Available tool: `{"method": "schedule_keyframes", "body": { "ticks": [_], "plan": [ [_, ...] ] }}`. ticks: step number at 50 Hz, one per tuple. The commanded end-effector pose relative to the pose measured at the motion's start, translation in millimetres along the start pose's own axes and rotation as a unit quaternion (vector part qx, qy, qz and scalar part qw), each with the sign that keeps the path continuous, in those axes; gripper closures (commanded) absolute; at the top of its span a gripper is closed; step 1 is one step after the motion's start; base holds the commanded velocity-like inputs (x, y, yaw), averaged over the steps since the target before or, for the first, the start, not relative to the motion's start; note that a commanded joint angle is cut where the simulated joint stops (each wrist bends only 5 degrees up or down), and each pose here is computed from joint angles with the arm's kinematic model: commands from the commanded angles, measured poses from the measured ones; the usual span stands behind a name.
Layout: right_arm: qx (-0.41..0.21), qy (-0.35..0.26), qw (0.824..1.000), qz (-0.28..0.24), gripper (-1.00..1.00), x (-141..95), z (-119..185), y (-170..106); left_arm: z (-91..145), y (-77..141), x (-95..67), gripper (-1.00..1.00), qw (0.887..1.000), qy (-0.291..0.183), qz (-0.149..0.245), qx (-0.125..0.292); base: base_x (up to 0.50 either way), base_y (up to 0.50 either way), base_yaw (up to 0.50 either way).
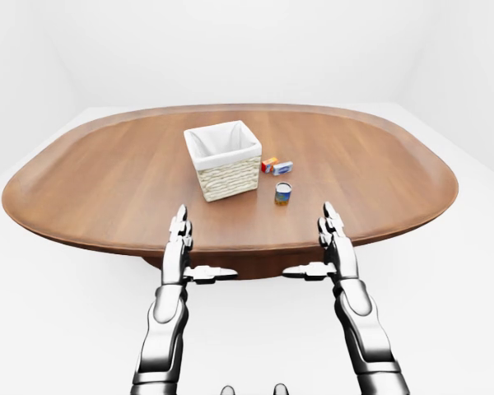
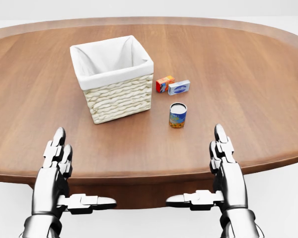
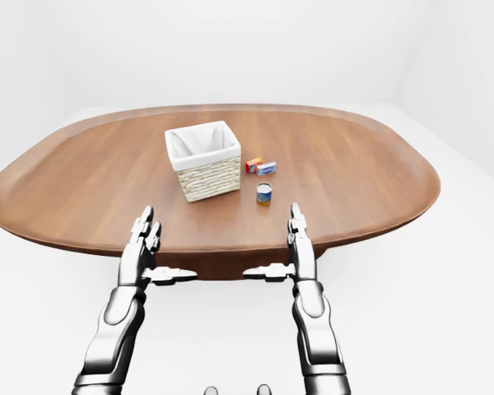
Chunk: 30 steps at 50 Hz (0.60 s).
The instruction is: Pick up the alphabet soup and put it in the basket.
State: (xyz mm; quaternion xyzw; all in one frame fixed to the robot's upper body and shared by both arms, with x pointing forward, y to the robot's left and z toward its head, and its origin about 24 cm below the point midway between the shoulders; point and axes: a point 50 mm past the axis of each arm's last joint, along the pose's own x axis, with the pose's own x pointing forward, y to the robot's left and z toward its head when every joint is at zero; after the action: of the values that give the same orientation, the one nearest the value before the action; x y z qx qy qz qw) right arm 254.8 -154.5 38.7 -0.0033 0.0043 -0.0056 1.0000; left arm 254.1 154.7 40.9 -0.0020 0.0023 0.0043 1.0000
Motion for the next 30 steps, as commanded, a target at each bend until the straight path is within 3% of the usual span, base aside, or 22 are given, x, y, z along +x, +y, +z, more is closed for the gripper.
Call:
{"method": "schedule_keyframes", "body": {
  "ticks": [1, 12, 19, 21, 22, 23, 24, 25, 26, 27, 29, 30],
  "plan": [
    [0.003, 0.001, 1.0, -0.008, -1.0, 0.9, 0.7, -8.3, -2.0, 11.3, 1.4, -1.0, 1.0, 0.008, 0.017, 0.0, 0.0, 0.0, 0.0],
    [-0.008, 0.006, 1.0, -0.002, -1.0, 2.2, -7.1, -7.7, -1.6, 12.1, 1.8, -1.0, 1.0, 0.007, 0.015, -0.008, 0.0, 0.0, 0.0],
    [-0.033, -0.011, 0.999, 0.003, -1.0, -0.8, 3.8, -5.0, 9.7, 10.8, -2.6, -1.0, 1.0, -0.003, 0.015, -0.01, 0.0, 0.0, 0.0],
    [-0.072, -0.04, 0.997, 0.005, -1.0, -1.3, 29.8, -1.8, 37.5, 16.7, -3.5, -1.0, 0.998, -0.056, 0.032, -0.017, 0.0, 0.0, 0.0],
    [-0.085, -0.055, 0.995, 0.005, -1.0, -2.3, 38.7, -0.8, 48.8, 16.2, -5.2, -1.0, 0.996, -0.08, 0.037, 0.001, 0.0, 0.0, 0.0],
    [-0.066, -0.122, 0.99, 0.021, -1.0, -9.3, 69.8, 5.6, 81.3, 12.1, -10.5, -1.0, 0.988, -0.15, 0.031, -0.004, 0.0, 0.0, 0.0],
    [-0.066, -0.127, 0.99, 0.022, -1.0, -9.9, 71.7, 5.9, 83.3, 11.8, -10.9, -1.0, 0.987, -0.155, 0.03, -0.004, 0.0, 0.0, 0.0],
    [-0.064, -0.184, 0.981, 0.021, -1.0, -15.6, 97.8, 8.3, 118.2, 8.9, -20.7, -1.0, 0.972, -0.233, 0.025, 0.0, 0.0, 0.0, 0.0],
    [-0.064, -0.188, 0.98, 0.021, -1.0, -16.0, 99.5, 8.4, 120.4, 8.7, -21.4, -1.0, 0.971, -0.238, 0.025, 0.0, 0.0, 0.0, 0.0],
    [-0.052, -0.253, 0.966, 0.027, -1.0, -25.9, 127.9, 11.8, 153.0, 3.9, -36.0, -1.0, 0.949, -0.315, 0.011, 0.007, 0.0, 0.0, 0.0],
    [-0.047, -0.309, 0.949, 0.028, -1.0, -35.9, 151.5, 13.5, 182.1, 2.6, -52.2, -1.0, 0.921, -0.39, 0.011, 0.005, 0.0, 0.0, 0.0],
    [-0.042, -0.353, 0.934, 0.019, -1.0, -43.5, 169.2, 13.0, 198.6, 3.2, -62.1, -1.0, 0.901, -0.434, 0.015, 0.0, 0.0, 0.0, 0.0]
  ]
}}
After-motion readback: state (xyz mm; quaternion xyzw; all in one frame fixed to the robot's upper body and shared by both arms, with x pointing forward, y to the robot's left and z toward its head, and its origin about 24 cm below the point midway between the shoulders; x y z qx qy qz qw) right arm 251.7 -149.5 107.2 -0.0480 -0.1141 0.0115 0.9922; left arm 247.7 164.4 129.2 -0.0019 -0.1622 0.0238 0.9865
